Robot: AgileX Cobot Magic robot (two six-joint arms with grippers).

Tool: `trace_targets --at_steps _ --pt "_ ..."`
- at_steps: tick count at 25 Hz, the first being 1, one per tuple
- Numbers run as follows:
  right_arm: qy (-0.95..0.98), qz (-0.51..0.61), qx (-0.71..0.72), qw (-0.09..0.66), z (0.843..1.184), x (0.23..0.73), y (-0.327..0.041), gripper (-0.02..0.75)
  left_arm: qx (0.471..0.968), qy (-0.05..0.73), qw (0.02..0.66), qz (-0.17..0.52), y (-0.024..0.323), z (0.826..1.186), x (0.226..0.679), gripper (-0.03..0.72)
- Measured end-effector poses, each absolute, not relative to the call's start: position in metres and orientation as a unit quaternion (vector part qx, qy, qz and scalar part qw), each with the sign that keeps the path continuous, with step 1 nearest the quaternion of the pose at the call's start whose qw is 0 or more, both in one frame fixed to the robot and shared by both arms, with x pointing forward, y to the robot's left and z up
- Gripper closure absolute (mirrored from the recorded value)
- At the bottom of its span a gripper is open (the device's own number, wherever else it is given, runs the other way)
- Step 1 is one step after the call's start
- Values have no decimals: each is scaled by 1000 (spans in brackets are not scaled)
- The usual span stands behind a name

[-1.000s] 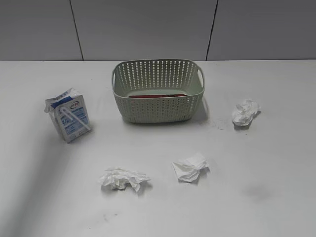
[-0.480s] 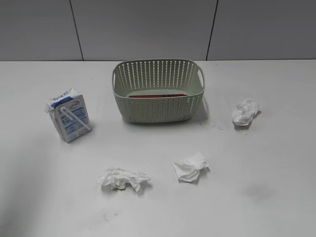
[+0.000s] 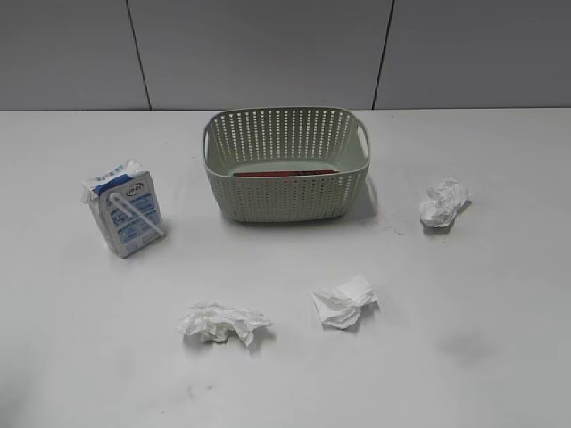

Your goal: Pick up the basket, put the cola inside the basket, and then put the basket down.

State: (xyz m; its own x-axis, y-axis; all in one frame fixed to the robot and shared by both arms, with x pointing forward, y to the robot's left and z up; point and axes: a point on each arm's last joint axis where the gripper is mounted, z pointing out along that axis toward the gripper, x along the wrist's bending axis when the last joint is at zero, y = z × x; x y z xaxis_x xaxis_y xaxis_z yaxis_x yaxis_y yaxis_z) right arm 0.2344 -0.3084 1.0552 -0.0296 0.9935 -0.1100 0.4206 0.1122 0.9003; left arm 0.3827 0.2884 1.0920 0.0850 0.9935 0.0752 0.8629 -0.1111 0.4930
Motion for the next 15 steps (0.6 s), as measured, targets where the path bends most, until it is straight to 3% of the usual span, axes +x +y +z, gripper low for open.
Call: trace_targets --at_steps 9,15 --pt "625 352 566 407 1055 234 -308 148 711 645 188 209 297 1036 314 104" --pt "625 352 566 407 1055 234 -308 148 685 630 259 258 301 1041 282 104"
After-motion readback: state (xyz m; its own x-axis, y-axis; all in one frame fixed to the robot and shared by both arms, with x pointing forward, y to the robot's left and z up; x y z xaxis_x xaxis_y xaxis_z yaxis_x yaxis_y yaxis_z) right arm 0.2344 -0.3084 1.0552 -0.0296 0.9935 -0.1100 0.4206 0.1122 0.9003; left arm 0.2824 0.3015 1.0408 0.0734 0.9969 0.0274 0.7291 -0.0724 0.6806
